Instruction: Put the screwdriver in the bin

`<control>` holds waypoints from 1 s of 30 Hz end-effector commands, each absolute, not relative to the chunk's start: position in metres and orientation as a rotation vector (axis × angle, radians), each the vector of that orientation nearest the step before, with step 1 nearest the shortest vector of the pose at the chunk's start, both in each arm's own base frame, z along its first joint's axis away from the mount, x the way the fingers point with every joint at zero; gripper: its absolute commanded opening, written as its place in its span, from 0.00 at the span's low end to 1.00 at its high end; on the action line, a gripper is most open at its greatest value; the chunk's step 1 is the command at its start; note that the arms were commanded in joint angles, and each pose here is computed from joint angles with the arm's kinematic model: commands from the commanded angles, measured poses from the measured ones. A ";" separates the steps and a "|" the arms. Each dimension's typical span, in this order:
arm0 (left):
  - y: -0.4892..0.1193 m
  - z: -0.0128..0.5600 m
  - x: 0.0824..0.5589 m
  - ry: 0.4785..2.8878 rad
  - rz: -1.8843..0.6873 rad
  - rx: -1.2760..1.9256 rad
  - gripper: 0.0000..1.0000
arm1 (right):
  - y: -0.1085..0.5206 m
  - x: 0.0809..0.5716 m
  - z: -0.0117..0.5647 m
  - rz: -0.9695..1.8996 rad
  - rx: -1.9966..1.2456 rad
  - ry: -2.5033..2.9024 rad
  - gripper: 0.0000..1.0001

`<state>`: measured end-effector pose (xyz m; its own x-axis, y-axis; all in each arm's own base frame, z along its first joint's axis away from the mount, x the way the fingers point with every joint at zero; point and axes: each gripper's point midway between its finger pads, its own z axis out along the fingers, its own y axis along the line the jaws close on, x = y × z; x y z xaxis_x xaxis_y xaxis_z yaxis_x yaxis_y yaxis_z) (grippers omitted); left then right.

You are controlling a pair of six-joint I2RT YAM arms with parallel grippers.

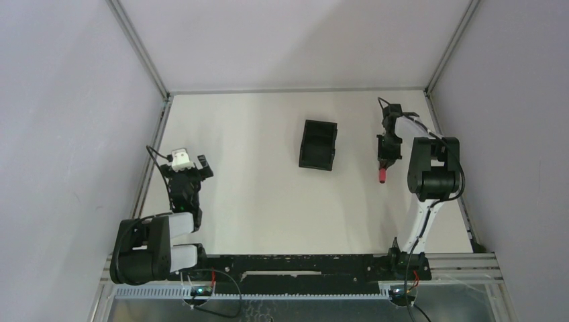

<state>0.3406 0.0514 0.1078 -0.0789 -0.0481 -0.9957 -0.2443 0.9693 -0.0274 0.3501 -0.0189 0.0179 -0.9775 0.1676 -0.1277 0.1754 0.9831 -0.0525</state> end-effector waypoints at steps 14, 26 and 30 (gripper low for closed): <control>0.052 0.136 0.354 1.567 0.170 -0.210 1.00 | -0.014 0.388 0.207 -0.065 0.267 2.775 0.00; 0.052 0.135 0.354 1.568 0.170 -0.210 1.00 | 0.166 0.427 0.195 0.170 -0.199 2.655 0.00; 0.052 0.135 0.354 1.568 0.169 -0.209 1.00 | 0.199 0.433 0.190 0.154 -0.327 2.630 0.00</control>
<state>0.3406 0.0514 0.1078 -0.0789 -0.0481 -0.9957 -0.2443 0.9693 -0.0274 0.4164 0.1761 0.1770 -0.9004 -0.1665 -0.4019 -0.2053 0.9771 0.0553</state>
